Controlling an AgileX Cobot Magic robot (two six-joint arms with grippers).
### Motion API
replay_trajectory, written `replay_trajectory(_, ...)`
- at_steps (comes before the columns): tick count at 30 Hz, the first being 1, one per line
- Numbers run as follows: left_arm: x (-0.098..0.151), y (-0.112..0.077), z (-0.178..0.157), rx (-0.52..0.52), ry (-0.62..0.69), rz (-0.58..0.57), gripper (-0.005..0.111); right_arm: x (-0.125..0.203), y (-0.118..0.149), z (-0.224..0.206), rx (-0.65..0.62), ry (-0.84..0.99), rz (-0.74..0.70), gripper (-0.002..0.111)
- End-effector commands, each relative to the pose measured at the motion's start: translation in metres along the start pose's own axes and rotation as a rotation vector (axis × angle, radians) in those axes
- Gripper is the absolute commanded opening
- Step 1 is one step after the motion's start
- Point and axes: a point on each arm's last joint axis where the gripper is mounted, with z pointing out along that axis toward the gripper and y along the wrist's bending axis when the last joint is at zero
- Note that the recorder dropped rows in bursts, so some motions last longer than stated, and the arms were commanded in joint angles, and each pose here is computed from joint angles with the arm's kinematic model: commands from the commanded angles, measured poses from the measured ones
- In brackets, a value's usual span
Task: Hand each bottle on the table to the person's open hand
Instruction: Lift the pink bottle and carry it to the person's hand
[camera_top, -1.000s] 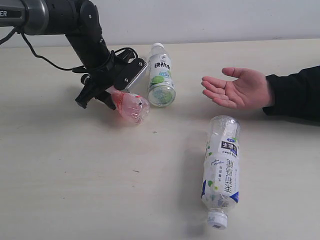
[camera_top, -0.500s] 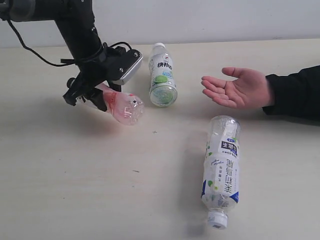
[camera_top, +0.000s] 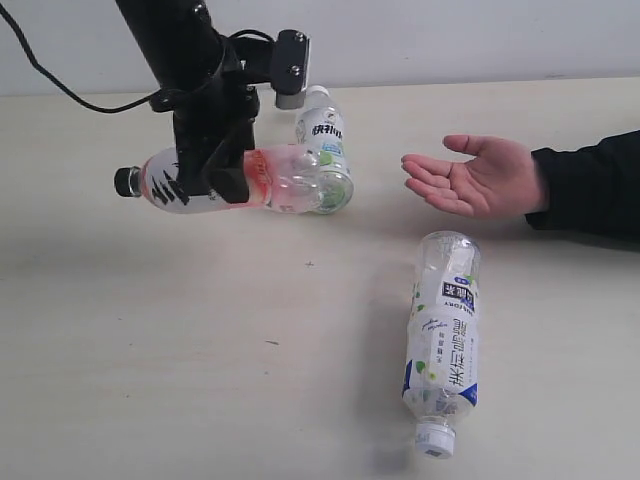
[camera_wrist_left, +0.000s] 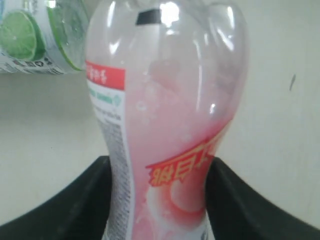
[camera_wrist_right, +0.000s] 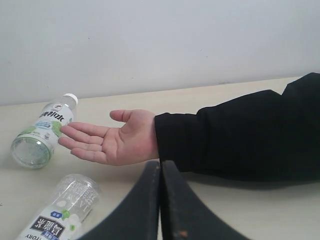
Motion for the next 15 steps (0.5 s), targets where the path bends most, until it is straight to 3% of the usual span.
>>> replay_trajectory(1,-0.025,-0.016,-0.016,-0.035,-0.041,-0.211,0.0,0.001,0.0,0.0,0.005,-0.007,0.003,0.0)
replay_trajectory(5,-0.05,-0.026,-0.026,-0.094,-0.123,-0.357,0.0,0.001,0.0,0.0,0.005,-0.007,0.003,0.0)
replay_trajectory(8,-0.067,-0.031,-0.032,-0.119,-0.199,-0.531,0.0,0.001,0.0,0.0,0.005,-0.007,0.003,0.0)
replay_trajectory(15,-0.087,-0.032,-0.05,-0.035,-0.341,-0.99,0.0,0.001,0.0,0.0,0.005,-0.007,0.003,0.0)
